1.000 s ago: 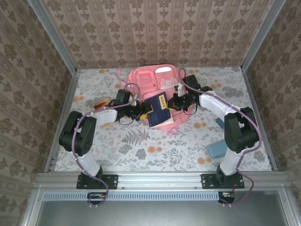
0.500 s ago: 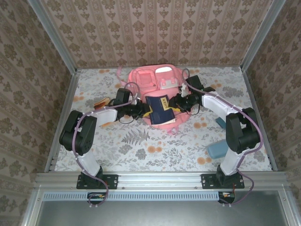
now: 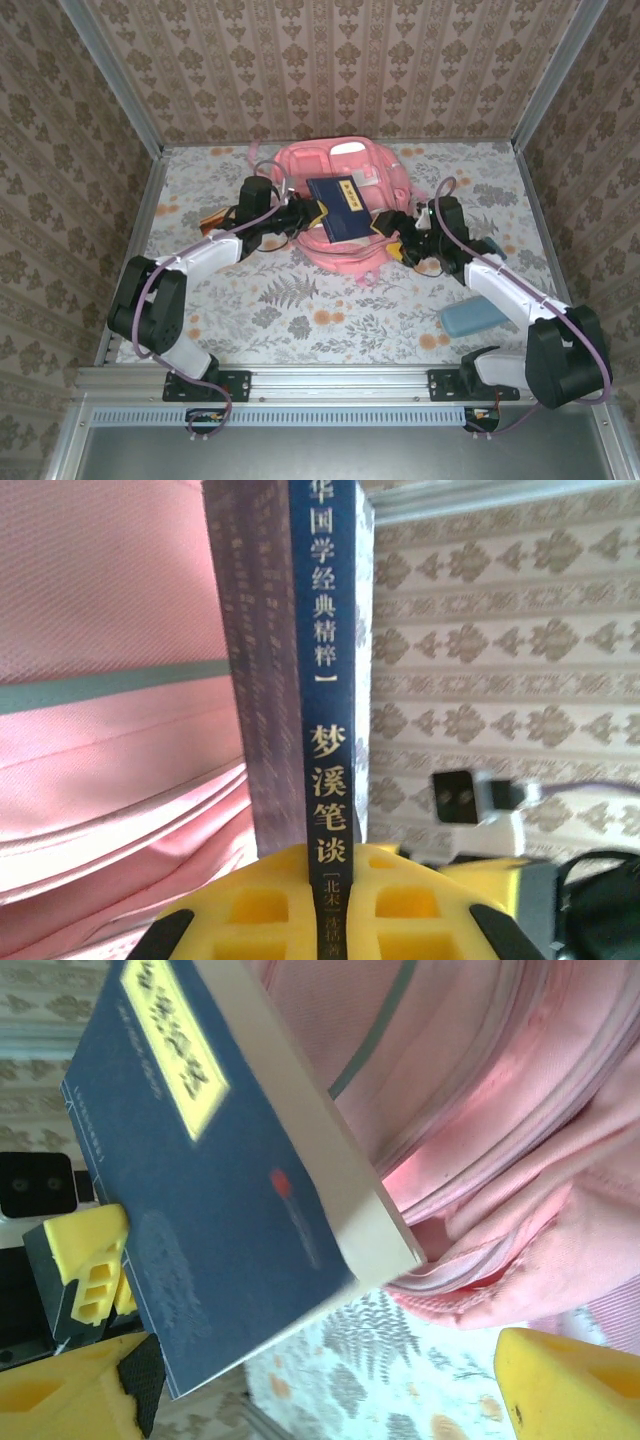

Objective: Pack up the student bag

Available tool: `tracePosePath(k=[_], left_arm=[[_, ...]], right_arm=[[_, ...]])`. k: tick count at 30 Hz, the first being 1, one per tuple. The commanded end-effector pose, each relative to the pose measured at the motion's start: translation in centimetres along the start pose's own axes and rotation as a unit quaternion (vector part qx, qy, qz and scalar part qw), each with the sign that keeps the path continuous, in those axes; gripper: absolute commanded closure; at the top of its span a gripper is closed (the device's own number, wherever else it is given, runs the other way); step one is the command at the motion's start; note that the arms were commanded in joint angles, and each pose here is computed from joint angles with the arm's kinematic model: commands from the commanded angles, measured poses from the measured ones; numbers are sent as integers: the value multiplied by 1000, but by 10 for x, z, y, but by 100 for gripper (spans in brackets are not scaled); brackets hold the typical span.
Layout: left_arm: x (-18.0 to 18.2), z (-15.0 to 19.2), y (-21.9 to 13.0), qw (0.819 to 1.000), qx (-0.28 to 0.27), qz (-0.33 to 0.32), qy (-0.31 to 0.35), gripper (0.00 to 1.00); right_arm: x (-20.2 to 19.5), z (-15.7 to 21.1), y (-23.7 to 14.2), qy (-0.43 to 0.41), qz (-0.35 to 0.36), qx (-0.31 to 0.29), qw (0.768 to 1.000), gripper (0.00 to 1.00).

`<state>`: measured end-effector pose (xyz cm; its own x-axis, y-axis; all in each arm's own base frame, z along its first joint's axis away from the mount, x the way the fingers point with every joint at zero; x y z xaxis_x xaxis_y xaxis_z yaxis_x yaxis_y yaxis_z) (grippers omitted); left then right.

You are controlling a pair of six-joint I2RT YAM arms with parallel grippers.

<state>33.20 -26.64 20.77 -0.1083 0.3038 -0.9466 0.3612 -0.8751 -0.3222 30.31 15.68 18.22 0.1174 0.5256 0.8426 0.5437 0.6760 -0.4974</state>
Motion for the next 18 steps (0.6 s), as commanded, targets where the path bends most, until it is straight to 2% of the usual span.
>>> tracePosePath(k=[1,6,9,12,18], left_arm=[[-48,-15,-9,996,-55,74,-7,94],[-59,-21,-7,992,-70,100,-27,95],[-63,-20,-6,991,-71,110,-34,95],[-62,-20,-5,991,-72,107,-37,95],[-57,-18,-6,991,-70,106,-47,96]], right_arm=[[54,-8,-3,31,-111,-40,993,10],[71,-7,17,65,-156,-47,985,7],[82,-10,27,80,-186,-58,977,10],[84,-12,43,89,-187,-61,976,11],[79,-27,50,98,-182,-103,973,16]])
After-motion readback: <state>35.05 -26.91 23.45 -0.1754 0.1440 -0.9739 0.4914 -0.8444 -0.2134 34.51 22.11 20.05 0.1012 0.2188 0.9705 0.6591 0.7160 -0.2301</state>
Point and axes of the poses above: each hand's point on the last joint's axis, 136 mm out from that joint toward the fingers, its own y axis out along the fingers, its own x axis along the line the jaws close on, z = x × y, the point moved 4 cm from there along -y, back along the fingers, and after that the axes turned 8 degrees about -y, right-handed, at the moved point
